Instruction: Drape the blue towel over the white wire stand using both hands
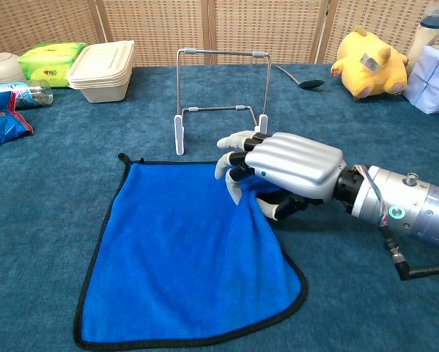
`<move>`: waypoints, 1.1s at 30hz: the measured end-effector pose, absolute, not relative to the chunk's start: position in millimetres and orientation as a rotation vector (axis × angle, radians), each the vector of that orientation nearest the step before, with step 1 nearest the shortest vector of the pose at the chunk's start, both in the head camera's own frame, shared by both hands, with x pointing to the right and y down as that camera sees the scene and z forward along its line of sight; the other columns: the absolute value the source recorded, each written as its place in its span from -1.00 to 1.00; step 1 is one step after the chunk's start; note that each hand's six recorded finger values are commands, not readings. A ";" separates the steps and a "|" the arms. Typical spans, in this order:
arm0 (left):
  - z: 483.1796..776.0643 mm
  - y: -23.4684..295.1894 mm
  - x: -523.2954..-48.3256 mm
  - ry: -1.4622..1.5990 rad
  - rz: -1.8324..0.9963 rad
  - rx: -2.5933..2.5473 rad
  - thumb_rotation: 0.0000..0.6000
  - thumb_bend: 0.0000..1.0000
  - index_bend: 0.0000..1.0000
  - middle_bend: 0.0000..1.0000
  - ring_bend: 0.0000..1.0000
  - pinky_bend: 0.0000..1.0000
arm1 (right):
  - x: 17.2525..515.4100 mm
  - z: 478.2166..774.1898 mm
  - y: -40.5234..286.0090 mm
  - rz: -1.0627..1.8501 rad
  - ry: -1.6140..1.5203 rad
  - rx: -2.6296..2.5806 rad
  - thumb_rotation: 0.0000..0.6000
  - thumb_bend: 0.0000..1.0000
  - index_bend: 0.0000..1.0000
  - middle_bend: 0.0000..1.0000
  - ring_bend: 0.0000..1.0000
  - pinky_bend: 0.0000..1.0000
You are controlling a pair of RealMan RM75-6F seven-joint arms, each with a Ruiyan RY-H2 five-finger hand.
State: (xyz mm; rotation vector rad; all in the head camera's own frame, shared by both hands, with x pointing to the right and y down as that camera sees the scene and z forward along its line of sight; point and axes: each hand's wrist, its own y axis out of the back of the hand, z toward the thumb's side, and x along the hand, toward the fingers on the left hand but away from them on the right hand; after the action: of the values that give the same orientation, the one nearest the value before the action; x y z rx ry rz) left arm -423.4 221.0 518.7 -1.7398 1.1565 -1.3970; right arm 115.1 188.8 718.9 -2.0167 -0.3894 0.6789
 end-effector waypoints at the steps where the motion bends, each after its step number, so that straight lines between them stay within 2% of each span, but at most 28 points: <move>1: 520.4 222.0 -423.4 1.152 -1.403 -1.741 1.00 -0.27 -0.36 -0.45 -0.57 -0.66 | 115.5 719.0 188.8 0.680 -0.391 -2.017 1.00 -0.01 0.20 -0.43 -0.82 -0.89; 9: 532.7 226.2 -424.0 1.048 -1.428 -1.692 1.00 -0.27 -0.31 -0.40 -0.57 -0.66 | 119.3 717.9 189.4 0.687 -0.420 -2.032 1.00 -0.02 0.26 -0.41 -0.81 -0.89; 19: 577.1 236.9 -411.9 0.868 -1.353 -1.738 1.00 -0.27 -0.28 -0.44 -0.60 -0.66 | 122.8 717.3 190.8 0.692 -0.424 -2.036 1.00 -0.01 0.26 -0.41 -0.81 -0.88; 27: 608.1 219.8 -387.8 0.767 -1.187 -1.836 1.00 -0.27 -0.33 -0.51 -0.68 -0.70 | 122.5 715.7 190.9 0.691 -0.431 -2.037 1.00 -0.01 0.26 -0.41 -0.81 -0.88; 33: 632.5 206.9 -361.4 0.645 -1.085 -1.907 1.00 -0.27 -0.40 -0.60 -0.78 -0.80 | 123.0 714.4 188.7 0.692 -0.432 -2.031 1.00 -0.01 0.25 -0.41 -0.81 -0.88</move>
State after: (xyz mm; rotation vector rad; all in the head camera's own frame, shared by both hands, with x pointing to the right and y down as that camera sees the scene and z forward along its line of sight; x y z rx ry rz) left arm -361.4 206.9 632.5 -1.9069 0.6447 -1.0848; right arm 123.0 188.7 714.4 -2.0306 -0.4316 0.6915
